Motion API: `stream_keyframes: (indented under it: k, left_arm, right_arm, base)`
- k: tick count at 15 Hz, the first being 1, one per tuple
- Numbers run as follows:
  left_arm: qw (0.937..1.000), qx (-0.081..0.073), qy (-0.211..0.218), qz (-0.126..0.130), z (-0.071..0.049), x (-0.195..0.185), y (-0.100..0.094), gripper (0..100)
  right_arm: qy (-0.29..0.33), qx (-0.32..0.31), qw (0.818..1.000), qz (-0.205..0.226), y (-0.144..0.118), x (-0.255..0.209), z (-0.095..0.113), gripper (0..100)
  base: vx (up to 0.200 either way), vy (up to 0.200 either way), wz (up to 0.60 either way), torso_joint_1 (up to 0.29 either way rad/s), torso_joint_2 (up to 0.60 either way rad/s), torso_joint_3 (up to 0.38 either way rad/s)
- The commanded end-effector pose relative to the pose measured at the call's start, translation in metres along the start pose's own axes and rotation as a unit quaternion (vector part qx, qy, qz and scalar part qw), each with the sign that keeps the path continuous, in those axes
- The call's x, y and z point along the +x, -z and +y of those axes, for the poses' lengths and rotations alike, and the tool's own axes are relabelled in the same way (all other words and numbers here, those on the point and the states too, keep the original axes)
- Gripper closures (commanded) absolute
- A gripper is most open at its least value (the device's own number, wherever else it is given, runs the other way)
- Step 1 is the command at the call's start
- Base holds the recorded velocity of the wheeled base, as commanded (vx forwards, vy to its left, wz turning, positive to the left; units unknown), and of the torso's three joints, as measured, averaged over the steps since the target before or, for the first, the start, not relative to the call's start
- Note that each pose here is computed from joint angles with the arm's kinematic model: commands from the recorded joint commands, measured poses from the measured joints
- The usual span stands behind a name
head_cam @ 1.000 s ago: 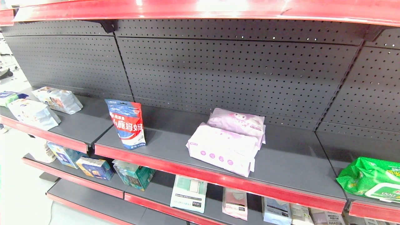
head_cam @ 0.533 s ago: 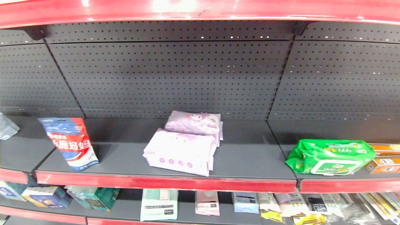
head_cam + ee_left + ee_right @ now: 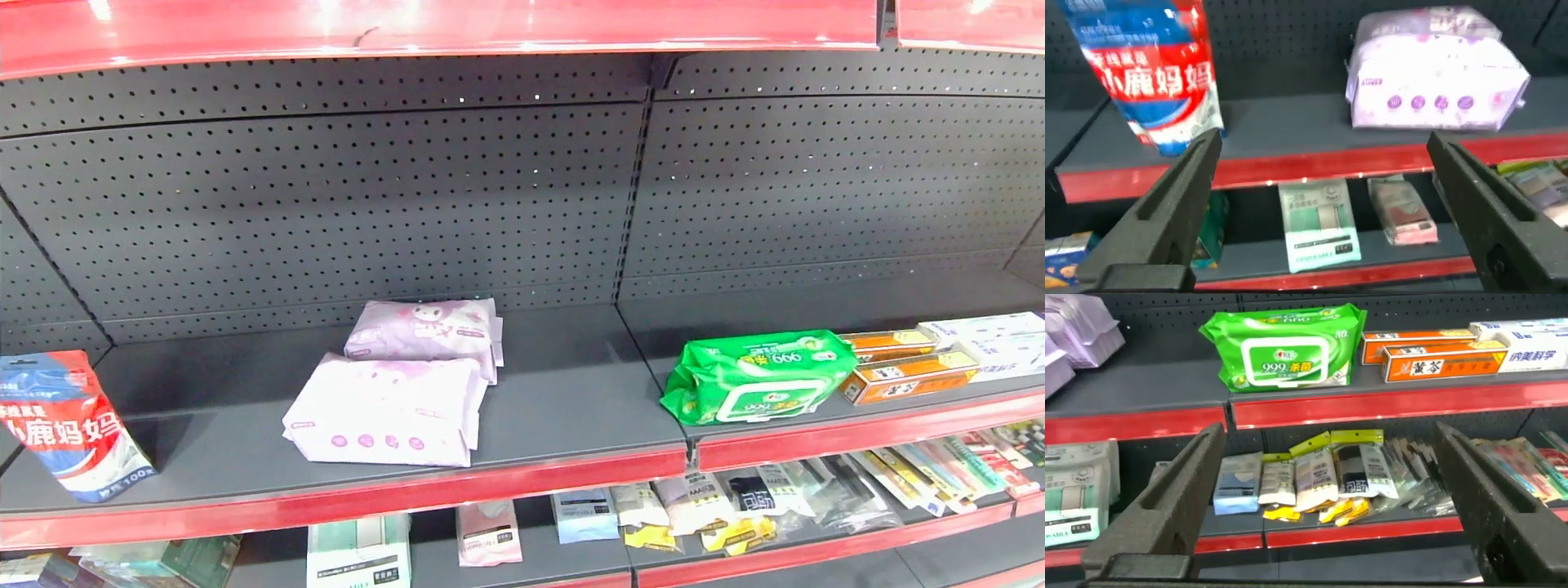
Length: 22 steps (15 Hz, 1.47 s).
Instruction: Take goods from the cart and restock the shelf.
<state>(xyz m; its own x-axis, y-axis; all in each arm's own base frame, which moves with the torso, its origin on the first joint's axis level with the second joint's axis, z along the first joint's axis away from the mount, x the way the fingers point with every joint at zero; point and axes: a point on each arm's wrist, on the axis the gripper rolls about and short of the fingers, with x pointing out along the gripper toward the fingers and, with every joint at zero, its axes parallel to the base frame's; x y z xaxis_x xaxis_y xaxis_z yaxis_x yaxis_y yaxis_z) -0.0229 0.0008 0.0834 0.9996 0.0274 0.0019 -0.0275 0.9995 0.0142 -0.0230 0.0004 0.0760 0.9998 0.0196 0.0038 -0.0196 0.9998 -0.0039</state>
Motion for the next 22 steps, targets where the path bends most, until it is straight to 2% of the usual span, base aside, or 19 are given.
stream_keyframes:
  k: [1, 2, 3, 4, 5, 6, 7, 9, 11, 12, 13, 14, 15, 18, 20, 22]
  left_arm:
    - [0.9988, -0.034, -0.008, 0.033, 0.001, 0.023, -0.082, 0]
    - [0.9946, -0.091, -0.018, 0.048, 0.001, 0.060, -0.136, 0]
    - [0.9914, -0.086, -0.047, 0.086, 0.002, 0.094, -0.152, 0]
    - [0.9855, -0.079, -0.080, 0.127, 0.004, 0.125, -0.153, 0]
    - [0.9810, -0.078, -0.084, 0.156, 0.005, 0.146, -0.152, 0]
    - [0.9731, -0.080, -0.081, 0.200, 0.004, 0.173, -0.144, 0]
    - [0.9684, -0.083, -0.061, 0.227, 0.003, 0.187, -0.137, 0]
    - [0.9569, -0.086, -0.054, 0.272, 0.003, 0.211, -0.122, 0]
    - [0.9421, -0.106, -0.065, 0.312, 0.003, 0.233, -0.105, 0]
    - [0.9376, -0.116, -0.065, 0.321, 0.003, 0.241, -0.101, 0]
    - [0.9327, -0.119, -0.058, 0.335, 0.002, 0.250, -0.095, 0]
    - [0.9305, -0.123, -0.048, 0.342, 0.001, 0.252, -0.093, 0]
    - [0.9258, -0.127, -0.026, 0.355, 0.000, 0.257, -0.087, 0]
    - [0.9217, -0.114, -0.015, 0.370, -0.002, 0.275, -0.081, 0]
    - [0.9220, -0.118, 0.016, 0.369, -0.012, 0.291, -0.083, 0]
    - [0.9177, -0.122, 0.040, 0.376, -0.017, 0.303, -0.080, 0]
  right_arm:
    - [0.000, 0.000, 1.000, 0.000, 0.000, 0.000, 0.000, 0]
    - [0.000, 0.000, 1.000, 0.000, 0.000, 0.000, 0.000, 0]
    - [0.000, 0.000, 1.000, 0.001, 0.000, 0.000, 0.000, 0]
    - [0.000, 0.000, 1.000, 0.000, 0.000, 0.000, 0.000, 0]
    - [0.000, 0.000, 1.000, 0.000, 0.000, 0.000, 0.000, 0]
    - [0.000, 0.000, 1.000, 0.000, 0.000, 0.000, 0.000, 0]
    - [0.000, 0.000, 1.000, 0.001, 0.000, 0.000, 0.000, 0]
    - [0.000, 0.000, 1.000, 0.000, 0.000, 0.000, 0.000, 0]
    - [0.000, 0.000, 1.000, 0.000, 0.000, 0.000, 0.000, 0]
    - [0.000, 0.000, 1.000, 0.000, 0.000, 0.000, 0.000, 0]
    - [0.000, 0.000, 1.000, 0.001, 0.000, 0.000, 0.000, 0]
    - [0.000, 0.000, 1.000, 0.001, 0.000, 0.000, 0.000, 0]
    - [0.000, 0.000, 1.000, 0.000, 0.000, 0.000, 0.000, 0]
    - [0.000, 0.000, 1.000, 0.000, 0.000, 0.000, 0.000, 0]
    - [0.000, 0.000, 1.000, 0.000, 0.000, 0.000, 0.000, 0]
    - [0.000, 0.000, 1.000, 0.000, 0.000, 0.000, 0.000, 0]
  base:
    - [0.000, 0.000, 0.00, 0.000, 0.00, 0.000]
    - [0.000, 0.000, 0.00, 0.000, 0.00, 0.000]
    - [0.000, 0.000, 0.00, 0.000, 0.00, 0.000]
    - [0.000, 0.000, 0.00, 0.000, 0.00, 0.000]
    - [0.000, 0.000, 0.00, 0.000, 0.00, 0.000]
    - [0.000, 0.000, 0.00, 0.000, 0.00, 0.000]
    - [0.000, 0.000, 0.00, 0.000, 0.00, 0.000]
    - [0.000, 0.000, 0.00, 0.000, 0.00, 0.000]
    - [0.000, 0.000, 0.00, 0.000, 0.00, 0.000]
    - [0.000, 0.000, 0.00, 0.000, 0.00, 0.000]
    - [0.000, 0.000, 0.00, 0.000, 0.00, 0.000]
    - [0.000, 0.000, 0.00, 0.000, 0.00, 0.000]
    - [0.000, 0.000, 0.00, 0.000, 0.00, 0.000]
    - [0.000, 0.000, 0.00, 0.000, 0.00, 0.000]
    - [0.000, 0.000, 0.00, 0.000, 0.00, 0.000]
    - [0.000, 0.000, 0.00, 0.000, 0.00, 0.000]
